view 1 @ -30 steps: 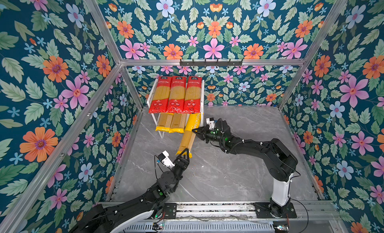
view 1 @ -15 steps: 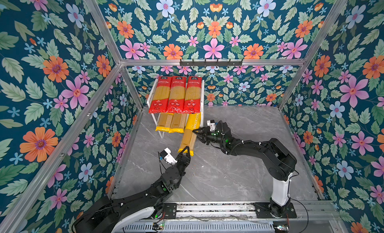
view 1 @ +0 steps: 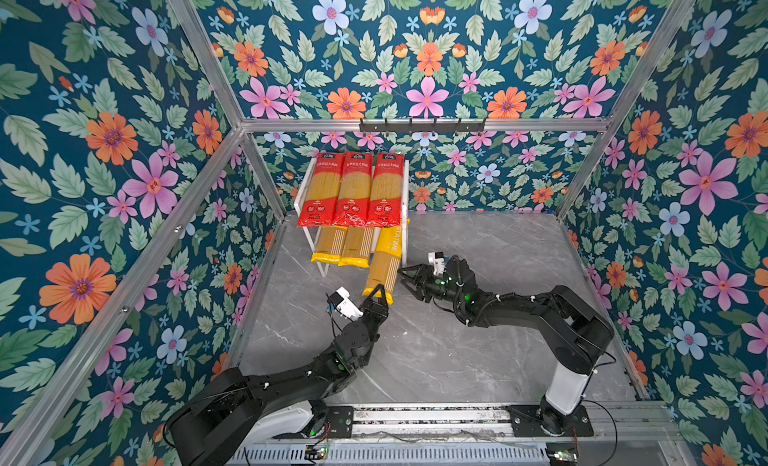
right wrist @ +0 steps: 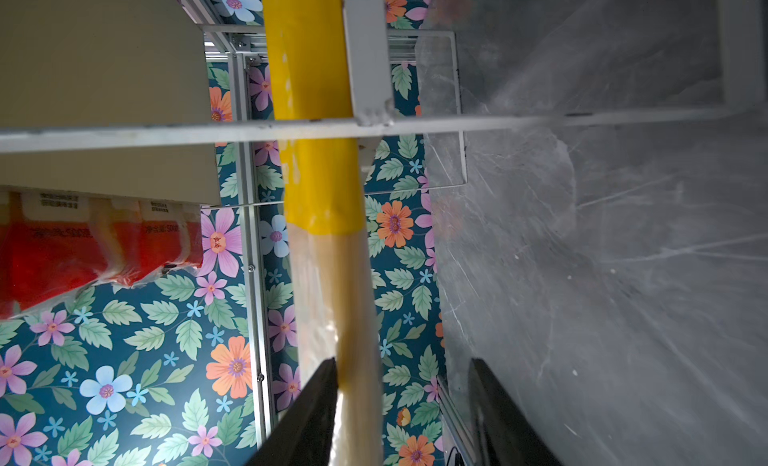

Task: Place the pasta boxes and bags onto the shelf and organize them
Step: 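Push the yellow pack under the shelf beside the others with both grippers, then open both grippers and withdraw them from the shelf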

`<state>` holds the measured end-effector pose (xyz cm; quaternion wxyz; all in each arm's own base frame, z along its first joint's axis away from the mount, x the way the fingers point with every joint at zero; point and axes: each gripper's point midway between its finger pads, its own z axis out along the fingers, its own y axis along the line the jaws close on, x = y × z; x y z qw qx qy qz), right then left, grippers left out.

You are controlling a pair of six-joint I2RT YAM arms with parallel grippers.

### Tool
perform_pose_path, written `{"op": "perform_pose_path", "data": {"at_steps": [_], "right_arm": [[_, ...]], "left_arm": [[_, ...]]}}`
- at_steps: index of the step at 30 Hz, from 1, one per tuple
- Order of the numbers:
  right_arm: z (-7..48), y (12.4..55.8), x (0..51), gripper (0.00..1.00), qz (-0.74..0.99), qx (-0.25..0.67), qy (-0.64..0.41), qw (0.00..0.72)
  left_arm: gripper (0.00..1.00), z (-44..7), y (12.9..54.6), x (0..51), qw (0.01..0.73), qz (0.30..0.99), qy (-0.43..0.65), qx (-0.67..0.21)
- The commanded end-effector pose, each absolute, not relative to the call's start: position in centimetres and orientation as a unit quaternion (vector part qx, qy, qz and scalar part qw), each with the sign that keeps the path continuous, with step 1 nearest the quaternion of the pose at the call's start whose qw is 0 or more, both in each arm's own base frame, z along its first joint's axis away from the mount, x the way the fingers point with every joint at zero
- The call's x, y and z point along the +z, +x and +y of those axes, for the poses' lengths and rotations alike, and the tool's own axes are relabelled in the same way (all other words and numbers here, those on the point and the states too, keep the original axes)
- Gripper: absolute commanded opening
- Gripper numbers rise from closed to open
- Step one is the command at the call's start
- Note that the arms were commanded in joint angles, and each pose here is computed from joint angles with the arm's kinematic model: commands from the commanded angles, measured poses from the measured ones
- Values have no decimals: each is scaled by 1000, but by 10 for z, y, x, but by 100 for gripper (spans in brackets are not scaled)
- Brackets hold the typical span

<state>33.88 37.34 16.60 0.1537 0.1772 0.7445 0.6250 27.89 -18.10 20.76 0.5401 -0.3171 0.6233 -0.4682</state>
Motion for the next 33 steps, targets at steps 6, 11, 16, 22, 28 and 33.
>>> {"op": "perform_pose_path", "data": {"at_steps": [6,11,16,22,28,33], "right_arm": [[355,325,166,50,741,623,183,171],[346,316,158,50,754,605,183,175],[330,304,176,50,760,592,170,207],[299,290,177,51,791,536,154,252],[279,284,187,52,807,494,135,294],[265,287,189,53,806,477,138,321]], "left_arm": [[11,-172,291,240,580,559,-348,-479],[10,-184,308,244,592,555,-344,-472],[12,-196,333,242,590,559,-345,-470],[13,-211,367,235,595,567,-340,-456],[23,-217,381,228,588,573,-334,-463],[62,-218,371,218,567,601,-320,-463]]}}
